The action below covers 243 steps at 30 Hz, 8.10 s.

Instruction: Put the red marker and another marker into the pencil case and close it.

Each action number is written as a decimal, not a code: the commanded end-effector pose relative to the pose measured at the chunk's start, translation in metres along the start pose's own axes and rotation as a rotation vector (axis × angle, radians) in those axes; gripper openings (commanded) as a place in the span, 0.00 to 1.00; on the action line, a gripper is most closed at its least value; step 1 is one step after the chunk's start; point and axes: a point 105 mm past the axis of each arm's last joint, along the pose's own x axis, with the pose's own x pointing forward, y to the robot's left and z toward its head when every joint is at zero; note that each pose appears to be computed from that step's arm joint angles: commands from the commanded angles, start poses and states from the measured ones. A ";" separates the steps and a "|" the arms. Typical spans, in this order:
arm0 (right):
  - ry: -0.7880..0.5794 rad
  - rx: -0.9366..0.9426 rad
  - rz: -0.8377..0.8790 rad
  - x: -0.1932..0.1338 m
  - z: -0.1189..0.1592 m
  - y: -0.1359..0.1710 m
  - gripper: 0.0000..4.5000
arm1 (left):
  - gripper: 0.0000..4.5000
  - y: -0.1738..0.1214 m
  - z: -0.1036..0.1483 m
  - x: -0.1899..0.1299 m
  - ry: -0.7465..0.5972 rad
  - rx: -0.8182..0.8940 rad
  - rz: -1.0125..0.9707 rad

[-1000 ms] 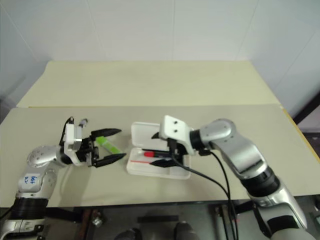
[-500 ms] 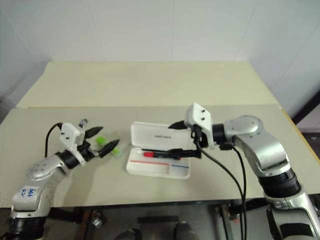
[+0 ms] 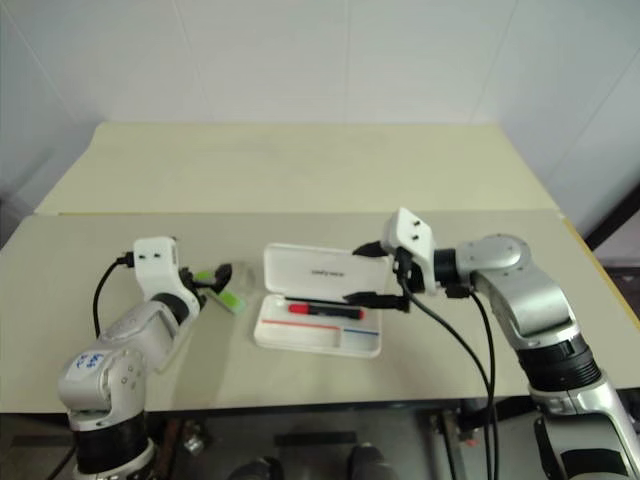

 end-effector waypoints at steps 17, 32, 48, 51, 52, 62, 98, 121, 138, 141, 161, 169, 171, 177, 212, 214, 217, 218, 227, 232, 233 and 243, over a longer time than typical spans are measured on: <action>-0.043 -0.058 -0.008 0.002 0.011 -0.005 1.00 | 0.86 -0.002 -0.025 0.008 0.300 -0.055 0.115; -0.047 -0.066 -0.030 0.000 0.012 -0.010 1.00 | 0.24 0.004 -0.028 0.015 0.302 -0.068 0.160; -0.029 -0.057 -0.098 -0.011 0.009 -0.019 1.00 | 0.24 0.000 0.049 0.005 -0.123 0.252 -0.247; -0.032 -0.054 -0.123 -0.015 0.009 -0.022 1.00 | 0.24 0.005 0.062 0.003 -0.158 0.296 -0.290; -0.033 -0.054 -0.128 -0.015 0.009 -0.022 1.00 | 0.24 0.005 0.064 0.003 -0.170 0.306 -0.303; -0.247 0.001 -0.170 -0.039 0.040 -0.011 1.00 | 0.24 -0.053 0.112 -0.032 -0.363 0.424 -0.812; -0.098 0.135 -0.104 -0.071 -0.037 0.066 1.00 | 0.24 -0.124 0.010 -0.044 0.134 1.024 -1.617; -0.098 0.143 -0.176 -0.069 -0.041 0.067 1.00 | 0.24 -0.148 -0.011 -0.032 0.191 1.121 -1.605; -0.093 0.142 -0.200 -0.070 -0.043 0.064 1.00 | 1.00 -0.157 -0.016 -0.031 0.178 1.110 -1.601; -0.094 0.140 -0.203 -0.070 -0.043 0.063 1.00 | 1.00 -0.156 -0.010 -0.033 0.149 1.101 -1.602; -0.105 0.116 -0.127 -0.064 -0.040 0.047 1.00 | 1.00 -0.087 0.150 0.007 -0.512 0.658 -0.713; -0.123 0.099 -0.076 -0.053 -0.038 0.039 1.00 | 1.00 0.007 0.149 0.066 -0.417 0.587 -0.078; -0.124 0.096 -0.073 -0.052 -0.038 0.037 1.00 | 1.00 0.024 0.141 0.073 -0.388 0.544 -0.007; -0.125 0.094 -0.075 -0.053 -0.038 0.038 1.00 | 1.00 0.059 0.107 0.091 -0.247 0.376 0.066; -0.116 0.085 -0.113 -0.056 -0.039 0.035 1.00 | 0.08 0.077 0.048 0.109 0.000 0.245 -0.105; -0.116 0.085 -0.116 -0.057 -0.039 0.035 1.00 | 0.08 0.072 0.054 0.109 -0.014 0.270 -0.124; -0.116 0.085 -0.123 -0.059 -0.039 0.035 1.00 | 0.08 0.052 0.077 0.106 -0.082 0.332 -0.205; -0.116 0.085 -0.124 -0.059 -0.039 0.034 1.00 | 0.08 0.044 0.084 0.104 -0.103 0.354 -0.240; -0.179 0.081 -0.114 -0.069 -0.030 0.035 1.00 | 0.08 -0.055 0.136 0.039 -0.279 0.573 -0.799; -0.226 0.095 -0.107 -0.078 -0.028 0.038 1.00 | 0.08 -0.103 0.140 -0.015 -0.338 0.634 -1.116; -0.225 0.097 -0.106 -0.080 -0.029 0.039 1.00 | 0.08 -0.114 0.136 -0.029 -0.337 0.647 -1.205; -0.202 0.102 -0.133 -0.086 -0.034 0.038 1.00 | 0.08 -0.158 0.084 -0.068 -0.144 0.756 -1.548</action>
